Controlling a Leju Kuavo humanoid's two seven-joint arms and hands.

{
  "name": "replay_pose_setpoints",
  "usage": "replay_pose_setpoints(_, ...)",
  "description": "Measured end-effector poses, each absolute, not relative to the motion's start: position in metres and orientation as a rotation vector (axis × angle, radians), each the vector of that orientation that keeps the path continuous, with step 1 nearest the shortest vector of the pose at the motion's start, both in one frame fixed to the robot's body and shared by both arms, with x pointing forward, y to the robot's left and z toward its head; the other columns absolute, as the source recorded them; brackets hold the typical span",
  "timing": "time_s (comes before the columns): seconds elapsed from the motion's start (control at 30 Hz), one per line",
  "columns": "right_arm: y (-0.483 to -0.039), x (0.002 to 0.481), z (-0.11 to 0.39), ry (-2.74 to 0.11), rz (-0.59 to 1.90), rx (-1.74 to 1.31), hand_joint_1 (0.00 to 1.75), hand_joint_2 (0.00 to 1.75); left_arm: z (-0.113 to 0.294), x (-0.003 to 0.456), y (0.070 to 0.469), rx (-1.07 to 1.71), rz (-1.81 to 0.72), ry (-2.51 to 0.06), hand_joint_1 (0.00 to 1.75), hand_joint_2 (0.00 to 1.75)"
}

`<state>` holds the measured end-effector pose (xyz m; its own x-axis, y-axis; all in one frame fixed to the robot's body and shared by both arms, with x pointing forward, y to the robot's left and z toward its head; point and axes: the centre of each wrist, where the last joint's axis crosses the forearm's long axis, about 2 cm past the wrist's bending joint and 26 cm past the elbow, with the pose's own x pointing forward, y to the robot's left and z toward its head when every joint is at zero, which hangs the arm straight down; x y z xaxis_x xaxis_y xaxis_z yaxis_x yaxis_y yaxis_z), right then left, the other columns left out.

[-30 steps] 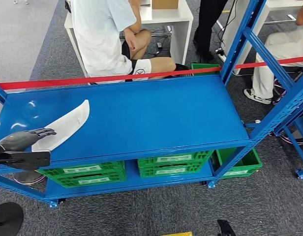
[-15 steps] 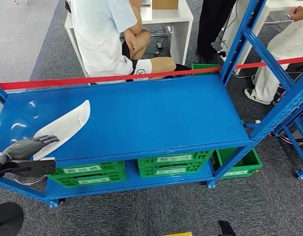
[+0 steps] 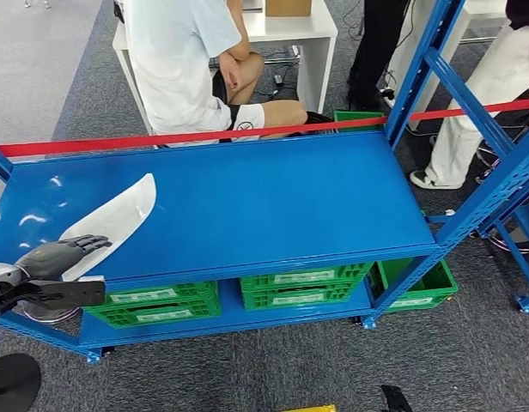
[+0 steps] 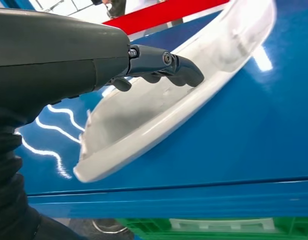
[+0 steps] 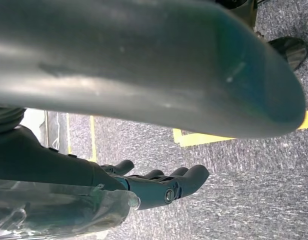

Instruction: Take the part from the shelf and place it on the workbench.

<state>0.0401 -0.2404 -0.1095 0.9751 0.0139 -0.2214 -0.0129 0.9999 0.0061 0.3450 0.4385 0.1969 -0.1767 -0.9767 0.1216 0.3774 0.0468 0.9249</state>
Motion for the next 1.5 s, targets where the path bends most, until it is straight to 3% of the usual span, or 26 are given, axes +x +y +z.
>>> replay_pose_setpoints(0.5,-0.240,0.039,-0.109,0.222,-0.015,0.001,0.00,0.00,0.184,0.357,0.405,0.959,-1.392,-1.178,0.00,1.75)
replay_pose_setpoints(1.5,-0.241,0.038,-0.110,0.227,-0.045,0.002,0.00,0.00,0.170,0.362,0.409,0.994,-1.316,-1.118,0.00,1.75)
